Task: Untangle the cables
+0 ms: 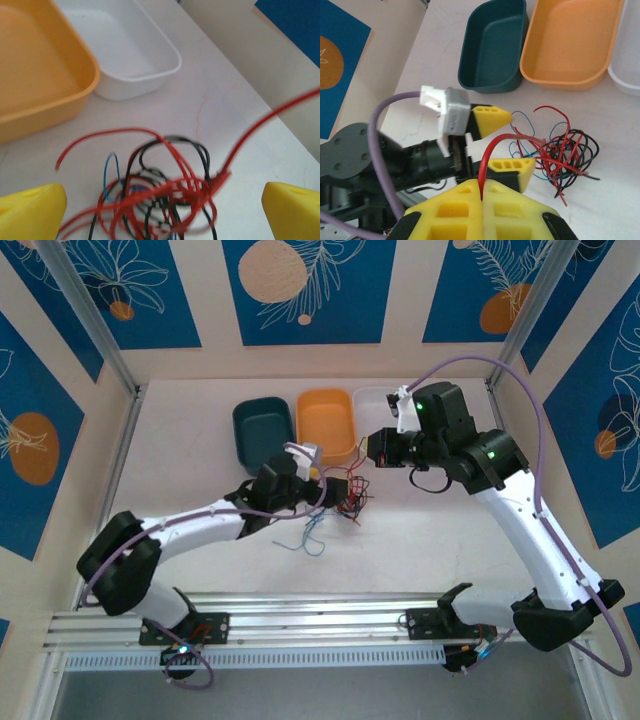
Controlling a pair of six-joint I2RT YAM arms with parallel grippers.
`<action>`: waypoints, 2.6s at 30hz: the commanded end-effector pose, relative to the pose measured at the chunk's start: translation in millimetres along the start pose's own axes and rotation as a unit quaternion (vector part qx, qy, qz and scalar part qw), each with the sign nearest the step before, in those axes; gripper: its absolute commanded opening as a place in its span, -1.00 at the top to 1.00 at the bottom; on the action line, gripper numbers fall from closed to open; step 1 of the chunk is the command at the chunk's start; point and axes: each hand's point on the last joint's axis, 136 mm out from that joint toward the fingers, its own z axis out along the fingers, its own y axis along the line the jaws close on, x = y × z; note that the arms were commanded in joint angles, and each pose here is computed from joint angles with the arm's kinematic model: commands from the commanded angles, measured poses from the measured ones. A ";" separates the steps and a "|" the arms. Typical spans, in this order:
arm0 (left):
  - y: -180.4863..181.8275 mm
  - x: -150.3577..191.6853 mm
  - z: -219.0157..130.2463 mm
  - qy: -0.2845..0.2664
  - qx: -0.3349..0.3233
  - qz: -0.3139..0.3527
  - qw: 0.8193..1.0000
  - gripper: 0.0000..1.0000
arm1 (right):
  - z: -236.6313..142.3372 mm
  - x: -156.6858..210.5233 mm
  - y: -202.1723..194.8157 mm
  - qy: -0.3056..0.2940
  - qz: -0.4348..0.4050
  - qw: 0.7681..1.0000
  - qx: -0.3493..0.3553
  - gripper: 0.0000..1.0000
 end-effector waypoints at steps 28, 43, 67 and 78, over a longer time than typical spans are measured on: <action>65.4 104.3 16.9 0.101 -0.095 -0.013 0.990 -0.22 | -93.2 -50.4 59.2 -0.120 -0.068 0.988 -0.070 1.00; 67.4 113.6 11.2 0.100 -0.091 -0.030 0.990 -0.24 | -107.3 -80.9 50.9 -0.159 -0.074 0.984 -0.022 1.00; 53.1 82.7 -26.7 0.067 -0.075 -0.030 0.994 -1.00 | 119.1 46.1 -90.7 0.120 0.165 0.978 0.033 0.41; 73.1 28.9 -110.5 -0.028 -0.173 -0.090 0.980 -1.00 | 155.7 42.9 -65.3 0.140 0.097 0.984 0.047 0.39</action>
